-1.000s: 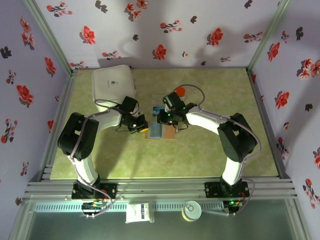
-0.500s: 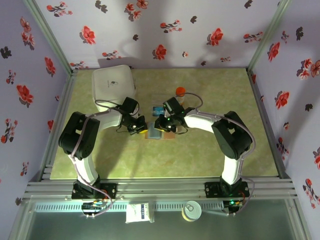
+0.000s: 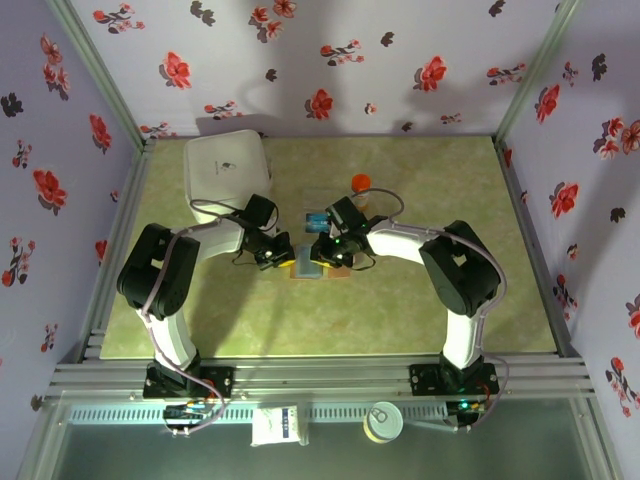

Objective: Take the credit cards out of the card holder

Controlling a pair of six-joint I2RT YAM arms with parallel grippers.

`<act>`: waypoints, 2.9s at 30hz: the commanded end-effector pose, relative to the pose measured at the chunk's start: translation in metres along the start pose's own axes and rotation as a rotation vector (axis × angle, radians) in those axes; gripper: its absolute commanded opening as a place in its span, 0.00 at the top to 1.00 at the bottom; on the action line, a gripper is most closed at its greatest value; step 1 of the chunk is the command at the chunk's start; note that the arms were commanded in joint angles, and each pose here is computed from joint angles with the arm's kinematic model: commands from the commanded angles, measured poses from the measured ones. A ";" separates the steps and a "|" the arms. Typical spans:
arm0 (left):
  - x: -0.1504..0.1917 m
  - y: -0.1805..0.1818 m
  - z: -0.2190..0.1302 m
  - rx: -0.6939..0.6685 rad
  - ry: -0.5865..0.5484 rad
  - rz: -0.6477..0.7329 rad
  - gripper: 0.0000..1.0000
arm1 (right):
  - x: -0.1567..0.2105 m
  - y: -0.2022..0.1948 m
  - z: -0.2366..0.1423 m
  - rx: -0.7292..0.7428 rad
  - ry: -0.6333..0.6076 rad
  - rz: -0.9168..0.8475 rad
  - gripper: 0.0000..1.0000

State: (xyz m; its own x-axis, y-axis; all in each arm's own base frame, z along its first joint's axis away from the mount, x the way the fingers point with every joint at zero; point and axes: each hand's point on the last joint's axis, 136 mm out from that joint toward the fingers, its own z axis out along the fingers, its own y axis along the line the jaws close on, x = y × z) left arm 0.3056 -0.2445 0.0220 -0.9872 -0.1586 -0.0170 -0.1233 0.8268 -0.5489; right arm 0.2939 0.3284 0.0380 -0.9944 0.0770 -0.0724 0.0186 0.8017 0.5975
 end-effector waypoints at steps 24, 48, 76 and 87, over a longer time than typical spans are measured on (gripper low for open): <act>0.002 0.008 0.006 -0.045 0.022 0.008 0.99 | -0.005 -0.025 -0.012 0.057 -0.027 0.026 0.81; 0.001 -0.060 -0.012 0.163 -0.009 0.038 0.64 | -0.002 -0.028 -0.009 0.038 -0.023 0.044 0.84; 0.003 -0.087 -0.002 0.195 0.030 0.058 0.74 | -0.009 -0.024 -0.052 0.037 -0.101 0.007 0.81; 0.008 -0.109 0.017 0.188 0.053 0.073 0.65 | -0.009 -0.049 -0.090 0.084 -0.172 0.015 0.78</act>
State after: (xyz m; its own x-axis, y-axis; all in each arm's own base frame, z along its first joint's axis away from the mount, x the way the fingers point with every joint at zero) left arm 0.3140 -0.3360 0.0699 -0.9963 -0.0720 -0.0463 -0.0190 0.7134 -0.7005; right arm 0.2986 0.2520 0.0835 -0.9635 0.1845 -0.1941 0.0419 0.8198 0.5712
